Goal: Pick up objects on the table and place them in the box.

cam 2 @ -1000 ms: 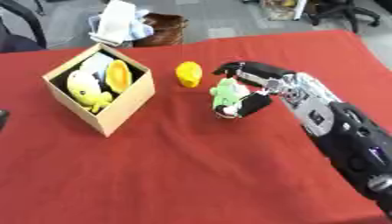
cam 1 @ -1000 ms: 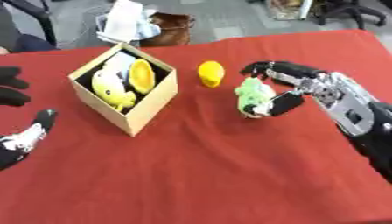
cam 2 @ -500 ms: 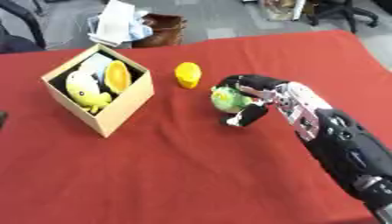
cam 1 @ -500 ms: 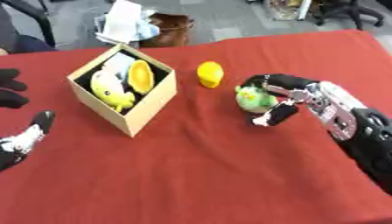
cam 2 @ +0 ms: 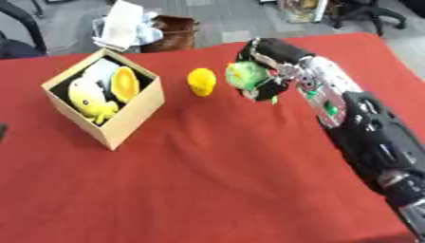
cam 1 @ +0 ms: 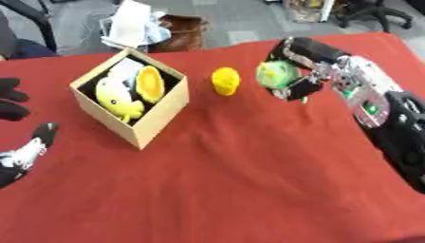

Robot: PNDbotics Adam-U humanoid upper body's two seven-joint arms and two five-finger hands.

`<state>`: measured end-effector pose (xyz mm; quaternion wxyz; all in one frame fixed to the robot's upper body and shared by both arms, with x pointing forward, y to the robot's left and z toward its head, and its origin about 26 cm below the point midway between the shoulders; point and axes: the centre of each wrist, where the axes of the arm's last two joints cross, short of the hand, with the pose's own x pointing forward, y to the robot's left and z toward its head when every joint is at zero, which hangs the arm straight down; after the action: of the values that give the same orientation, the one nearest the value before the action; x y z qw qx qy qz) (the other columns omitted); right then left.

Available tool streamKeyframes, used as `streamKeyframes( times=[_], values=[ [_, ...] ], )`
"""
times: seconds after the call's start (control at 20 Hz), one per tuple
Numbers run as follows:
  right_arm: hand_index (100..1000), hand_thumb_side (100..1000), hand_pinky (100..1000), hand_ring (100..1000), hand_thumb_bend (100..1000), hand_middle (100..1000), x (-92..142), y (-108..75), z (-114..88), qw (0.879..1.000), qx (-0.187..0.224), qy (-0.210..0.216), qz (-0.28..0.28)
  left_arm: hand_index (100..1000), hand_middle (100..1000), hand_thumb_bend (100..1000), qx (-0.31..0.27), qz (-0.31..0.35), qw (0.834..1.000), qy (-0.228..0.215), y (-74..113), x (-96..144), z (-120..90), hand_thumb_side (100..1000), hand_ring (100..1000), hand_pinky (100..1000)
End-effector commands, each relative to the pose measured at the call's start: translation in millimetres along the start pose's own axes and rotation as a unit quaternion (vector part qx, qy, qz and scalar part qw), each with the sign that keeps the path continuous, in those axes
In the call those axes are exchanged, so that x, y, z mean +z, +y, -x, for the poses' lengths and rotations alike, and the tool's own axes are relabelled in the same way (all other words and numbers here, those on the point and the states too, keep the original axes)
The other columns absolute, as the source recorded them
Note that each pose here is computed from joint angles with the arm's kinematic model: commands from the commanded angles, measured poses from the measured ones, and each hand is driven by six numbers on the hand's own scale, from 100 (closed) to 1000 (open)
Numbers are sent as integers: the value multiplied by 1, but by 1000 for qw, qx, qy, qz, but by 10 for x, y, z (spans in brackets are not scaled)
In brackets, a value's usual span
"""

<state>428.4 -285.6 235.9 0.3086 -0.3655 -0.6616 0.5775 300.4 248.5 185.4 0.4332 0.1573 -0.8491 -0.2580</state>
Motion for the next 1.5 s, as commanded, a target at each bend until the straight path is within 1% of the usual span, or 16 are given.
streamKeyframes(
  times=[0.05,0.1,0.3,0.45,0.65,0.9,0.95,1.0,1.05,1.1,1.2,1.25,1.3,1.35,1.4,1.5],
  values=[
    [495,116,577,474,100,350,-149,-220,-124,998,28,-22,44,811,624,453,-10,-3,1000,-12,61,-22,-53,282,610,646],
    [496,100,578,476,111,350,-238,-225,-172,998,30,-29,49,811,624,453,-9,-1,1000,-13,56,-28,-61,281,610,646],
    [505,100,589,487,106,360,-605,-257,-376,997,28,-48,58,811,624,453,-3,3,1000,-23,40,-54,-104,279,610,646],
    [515,100,597,496,100,369,-804,-221,-494,997,24,-56,56,810,623,453,2,7,999,-32,25,-77,-136,277,610,646],
    [534,100,609,513,100,387,-1025,-96,-636,997,9,-56,57,810,622,454,10,12,999,-42,-1,-109,-170,275,609,645],
    [629,109,633,573,100,475,-1183,102,-717,997,6,-52,63,810,621,455,16,13,998,-51,-12,-135,-195,273,607,645],
    [666,132,639,595,100,510,-1199,154,-729,997,6,-52,64,810,621,455,17,13,998,-52,-12,-138,-197,272,607,645],
    [714,190,647,616,120,552,-1213,210,-741,997,7,-52,63,810,621,456,17,13,998,-52,-12,-140,-199,272,607,644],
    [744,229,653,632,157,583,-1225,268,-756,997,8,-53,62,810,621,456,18,13,998,-53,-13,-143,-202,272,607,644],
    [806,311,675,678,244,660,-1233,317,-767,997,10,-55,60,810,620,456,18,13,998,-54,-14,-145,-204,272,607,644],
    [901,426,732,768,366,791,-1246,404,-789,997,18,-62,45,810,620,456,19,13,998,-54,-17,-148,-207,273,607,644],
    [911,443,746,784,382,813,-1250,427,-796,997,25,-66,36,810,620,457,19,14,998,-55,-19,-150,-209,273,607,644],
    [930,463,779,824,407,865,-1251,447,-799,997,31,-70,26,810,620,457,19,14,998,-55,-19,-150,-209,273,607,644],
    [941,468,799,844,424,895,-1250,466,-796,996,37,-75,15,810,620,458,19,14,998,-55,-18,-150,-209,273,606,644],
    [947,469,806,853,432,910,-1249,468,-790,996,41,-78,6,810,620,458,19,14,998,-54,-17,-148,-207,274,606,644],
    [954,477,822,873,446,930,-1245,403,-778,995,43,-84,3,809,620,459,18,13,998,-52,-13,-144,-202,273,606,644]
  ],
)
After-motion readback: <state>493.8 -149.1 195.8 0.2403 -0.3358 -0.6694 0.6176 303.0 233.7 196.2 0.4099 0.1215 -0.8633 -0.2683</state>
